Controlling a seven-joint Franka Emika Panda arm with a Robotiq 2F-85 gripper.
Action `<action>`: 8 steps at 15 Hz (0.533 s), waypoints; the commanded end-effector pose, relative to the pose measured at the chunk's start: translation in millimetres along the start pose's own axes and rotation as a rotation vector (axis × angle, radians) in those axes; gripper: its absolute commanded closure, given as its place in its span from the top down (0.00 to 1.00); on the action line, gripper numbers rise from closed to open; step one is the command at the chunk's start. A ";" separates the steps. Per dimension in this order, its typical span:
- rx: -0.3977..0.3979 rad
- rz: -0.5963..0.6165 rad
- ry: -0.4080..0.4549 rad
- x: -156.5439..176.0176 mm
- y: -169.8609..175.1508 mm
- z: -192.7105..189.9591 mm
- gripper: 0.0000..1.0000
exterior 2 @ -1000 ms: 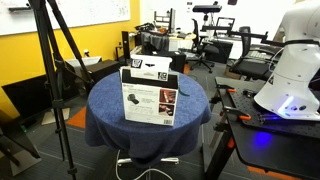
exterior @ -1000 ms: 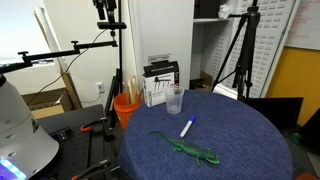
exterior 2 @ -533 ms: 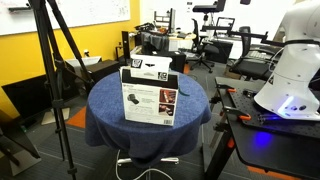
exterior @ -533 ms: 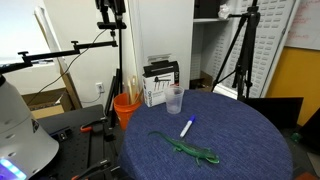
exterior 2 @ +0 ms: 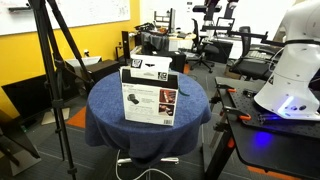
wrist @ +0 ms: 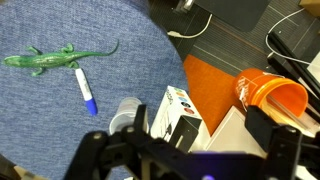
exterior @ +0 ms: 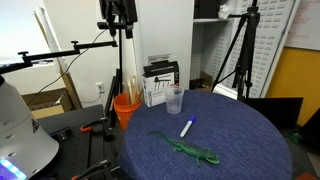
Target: Put the marker in the cup
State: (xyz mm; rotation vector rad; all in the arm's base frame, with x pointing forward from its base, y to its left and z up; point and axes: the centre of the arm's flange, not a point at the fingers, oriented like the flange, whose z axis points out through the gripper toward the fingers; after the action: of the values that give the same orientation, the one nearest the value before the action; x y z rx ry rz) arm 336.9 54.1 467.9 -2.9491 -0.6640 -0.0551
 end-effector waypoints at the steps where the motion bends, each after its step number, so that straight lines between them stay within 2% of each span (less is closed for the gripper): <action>1: -0.019 0.013 0.007 3.0 43.7 27.1 1.00; 8: 0.021 0.083 0.001 5.6 122.2 76.0 1.00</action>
State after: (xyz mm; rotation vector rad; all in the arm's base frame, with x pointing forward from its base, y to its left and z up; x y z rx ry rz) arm 370.5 -21.3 403.3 -2.9467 -0.5422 -0.0631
